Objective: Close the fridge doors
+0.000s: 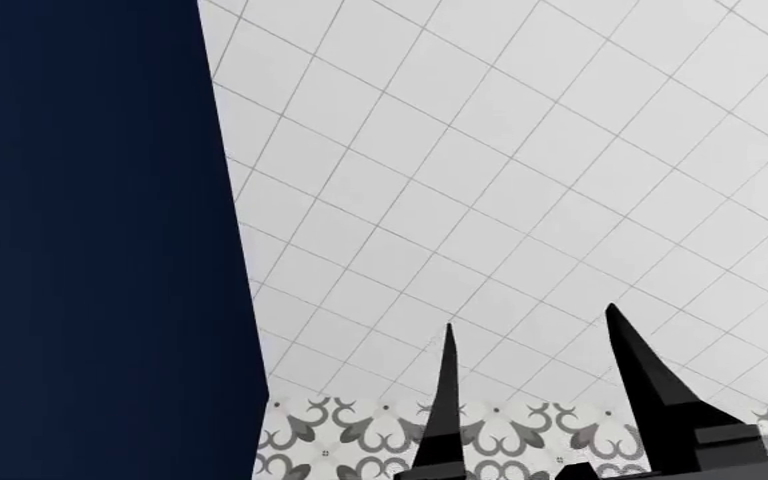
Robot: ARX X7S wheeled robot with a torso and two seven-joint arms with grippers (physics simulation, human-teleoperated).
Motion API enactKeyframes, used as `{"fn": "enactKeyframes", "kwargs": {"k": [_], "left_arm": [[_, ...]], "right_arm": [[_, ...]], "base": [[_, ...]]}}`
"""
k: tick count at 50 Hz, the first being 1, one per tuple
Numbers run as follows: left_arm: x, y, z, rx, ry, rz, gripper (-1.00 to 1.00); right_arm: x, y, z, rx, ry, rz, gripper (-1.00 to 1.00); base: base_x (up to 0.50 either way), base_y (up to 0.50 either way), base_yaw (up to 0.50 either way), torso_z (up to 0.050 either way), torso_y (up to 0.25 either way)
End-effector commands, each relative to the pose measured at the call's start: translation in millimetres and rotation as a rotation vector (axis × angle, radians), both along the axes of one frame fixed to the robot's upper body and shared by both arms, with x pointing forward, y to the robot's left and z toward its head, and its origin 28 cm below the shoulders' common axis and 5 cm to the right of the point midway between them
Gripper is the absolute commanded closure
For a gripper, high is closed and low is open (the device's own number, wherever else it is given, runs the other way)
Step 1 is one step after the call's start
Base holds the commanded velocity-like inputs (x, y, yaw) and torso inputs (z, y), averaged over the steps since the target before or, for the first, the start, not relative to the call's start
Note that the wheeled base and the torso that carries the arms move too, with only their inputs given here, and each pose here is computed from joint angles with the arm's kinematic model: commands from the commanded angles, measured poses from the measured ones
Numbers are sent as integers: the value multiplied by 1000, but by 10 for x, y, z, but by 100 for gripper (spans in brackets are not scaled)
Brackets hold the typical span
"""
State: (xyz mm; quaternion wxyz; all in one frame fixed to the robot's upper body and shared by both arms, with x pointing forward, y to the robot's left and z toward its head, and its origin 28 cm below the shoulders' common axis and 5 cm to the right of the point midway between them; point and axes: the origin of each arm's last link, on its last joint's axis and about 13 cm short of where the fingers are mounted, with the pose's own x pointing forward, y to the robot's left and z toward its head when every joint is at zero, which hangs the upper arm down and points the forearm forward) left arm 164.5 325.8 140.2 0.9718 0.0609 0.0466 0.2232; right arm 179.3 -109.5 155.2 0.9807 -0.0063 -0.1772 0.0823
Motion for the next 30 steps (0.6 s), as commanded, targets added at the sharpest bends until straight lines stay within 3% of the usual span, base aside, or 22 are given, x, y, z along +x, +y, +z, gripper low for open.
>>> {"fn": "enactKeyframes", "kwargs": {"k": [1,7,14,16,30], "left_arm": [[233,457,635,246,-199,257,-100],[227,395,830,307,-210,278,-100],[198,431,943,364,-224,285,-100],[192,441,961,429,-236,274,-100],[165,565,1043,502,-258,252,-100]], "right_arm": [[-42,-8,1,2,-3,0,-100],[-64,-27,18,3,-6,-8,-100],[-47,-18,20,1,-4,-3,-100],[-48,-18,17,1,-5,-3,-100],[-60,-24,2,3,-5,-7,-100]], "base": [[13,6,0,0,0],[14,6,0,2,0],[10,6,-1,1,0],[8,6,0,0,0],[4,6,3,2,4]]}}
